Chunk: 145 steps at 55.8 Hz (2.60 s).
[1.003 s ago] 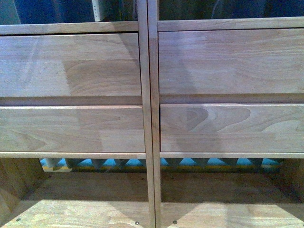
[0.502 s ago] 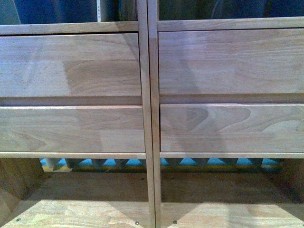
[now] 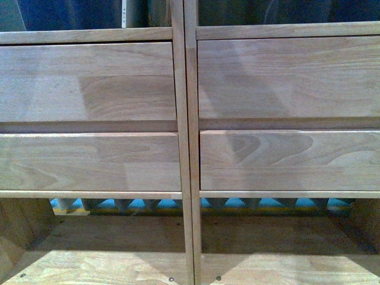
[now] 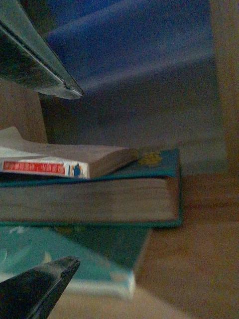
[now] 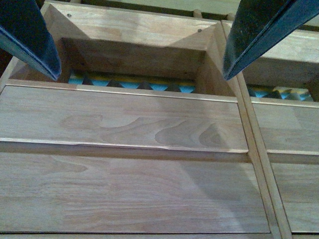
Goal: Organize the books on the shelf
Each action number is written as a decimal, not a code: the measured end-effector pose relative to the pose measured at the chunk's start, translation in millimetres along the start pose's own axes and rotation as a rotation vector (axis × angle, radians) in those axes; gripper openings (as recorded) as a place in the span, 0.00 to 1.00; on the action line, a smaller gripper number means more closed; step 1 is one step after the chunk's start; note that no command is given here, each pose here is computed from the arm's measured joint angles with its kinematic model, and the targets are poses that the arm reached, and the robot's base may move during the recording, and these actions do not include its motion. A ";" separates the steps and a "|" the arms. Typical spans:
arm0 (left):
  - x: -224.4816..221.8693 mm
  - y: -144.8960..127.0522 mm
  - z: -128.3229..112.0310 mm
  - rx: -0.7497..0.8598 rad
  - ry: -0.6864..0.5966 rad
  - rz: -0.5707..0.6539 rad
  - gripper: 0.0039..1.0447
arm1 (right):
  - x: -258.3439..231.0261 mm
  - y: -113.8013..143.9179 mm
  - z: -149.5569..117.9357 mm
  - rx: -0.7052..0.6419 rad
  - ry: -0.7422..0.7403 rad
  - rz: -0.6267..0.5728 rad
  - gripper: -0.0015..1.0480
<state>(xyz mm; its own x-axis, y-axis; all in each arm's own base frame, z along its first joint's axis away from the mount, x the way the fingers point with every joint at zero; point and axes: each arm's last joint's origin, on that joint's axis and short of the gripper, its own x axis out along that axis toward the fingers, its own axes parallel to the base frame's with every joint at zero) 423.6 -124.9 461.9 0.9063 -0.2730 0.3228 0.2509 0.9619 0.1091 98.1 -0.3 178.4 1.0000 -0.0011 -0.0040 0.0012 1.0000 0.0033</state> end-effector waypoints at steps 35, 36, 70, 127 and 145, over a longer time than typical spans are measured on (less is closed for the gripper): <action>-253.5 52.3 35.3 0.017 -0.061 0.275 0.93 | 0.0 0.0 0.0 0.000 0.000 0.000 0.93; -258.3 53.4 34.3 0.014 -0.058 0.277 0.93 | 0.0 0.0 0.0 0.000 0.000 0.000 0.93; -399.5 30.0 -84.4 -0.078 0.341 0.283 0.25 | -0.7 0.0 -6.9 0.000 -0.008 0.000 0.52; -420.9 7.8 -157.6 -0.074 0.348 0.273 0.02 | -0.9 0.1 -10.5 -0.001 -0.010 0.001 0.03; -425.2 6.4 -168.7 -0.073 0.340 0.275 0.02 | -0.9 0.1 -10.5 -0.001 -0.011 0.002 0.03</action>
<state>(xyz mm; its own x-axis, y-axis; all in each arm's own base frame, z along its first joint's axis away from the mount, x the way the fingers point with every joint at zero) 97.3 0.3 166.8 1.0000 0.0027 0.0013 -0.0027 1.0000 -0.0082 97.2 -0.2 167.9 1.0000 0.0004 0.0067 -0.0004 1.0000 0.0025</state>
